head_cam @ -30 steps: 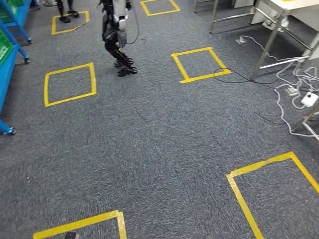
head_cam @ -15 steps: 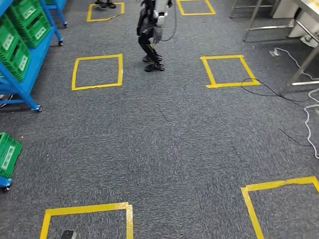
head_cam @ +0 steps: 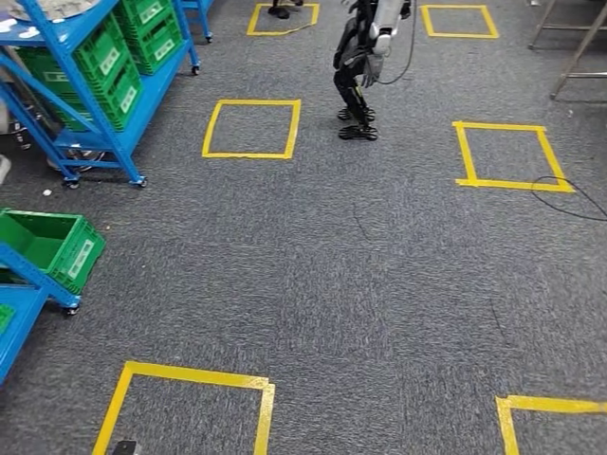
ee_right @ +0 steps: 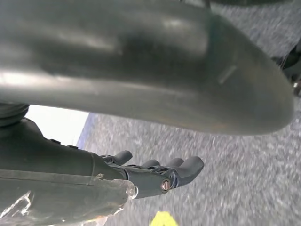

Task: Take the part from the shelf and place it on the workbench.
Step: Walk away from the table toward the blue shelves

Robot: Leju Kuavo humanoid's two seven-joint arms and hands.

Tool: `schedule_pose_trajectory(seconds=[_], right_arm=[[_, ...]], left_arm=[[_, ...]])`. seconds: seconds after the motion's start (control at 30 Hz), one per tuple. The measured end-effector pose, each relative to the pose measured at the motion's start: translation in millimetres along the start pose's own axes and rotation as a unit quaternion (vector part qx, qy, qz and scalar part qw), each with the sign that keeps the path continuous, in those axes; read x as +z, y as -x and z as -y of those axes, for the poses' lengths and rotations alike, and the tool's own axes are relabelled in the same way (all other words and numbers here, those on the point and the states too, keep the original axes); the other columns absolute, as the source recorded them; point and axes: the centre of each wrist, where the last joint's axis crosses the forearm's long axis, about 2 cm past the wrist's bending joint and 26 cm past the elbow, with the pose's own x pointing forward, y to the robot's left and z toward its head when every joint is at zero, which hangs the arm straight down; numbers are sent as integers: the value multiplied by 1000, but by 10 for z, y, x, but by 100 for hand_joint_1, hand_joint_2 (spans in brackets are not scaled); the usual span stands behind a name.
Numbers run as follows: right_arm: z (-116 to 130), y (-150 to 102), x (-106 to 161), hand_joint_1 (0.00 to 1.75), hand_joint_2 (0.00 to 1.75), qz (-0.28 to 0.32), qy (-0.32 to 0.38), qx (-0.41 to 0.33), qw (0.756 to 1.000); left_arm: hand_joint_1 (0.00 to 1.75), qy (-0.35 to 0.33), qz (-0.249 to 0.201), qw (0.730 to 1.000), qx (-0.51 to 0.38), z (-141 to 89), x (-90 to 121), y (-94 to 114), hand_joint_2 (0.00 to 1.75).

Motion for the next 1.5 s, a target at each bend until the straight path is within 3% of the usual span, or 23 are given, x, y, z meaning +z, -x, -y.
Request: schedule_pose_trajectory(seconds=[0.37,1.03,1.5], right_arm=[[79,118,-7,0,0,-12,15,14,1000],[-8,21,-1,0,0,16,9,34,999],[-42,-60,5,0,0,17,12,76,997]], left_arm=[[0,20,0,1000,12,85,3,-2,0],[0,-11,-29,999,12,-147,40,110,0],[0,-24,-14,999,43,-147,28,80,0]])
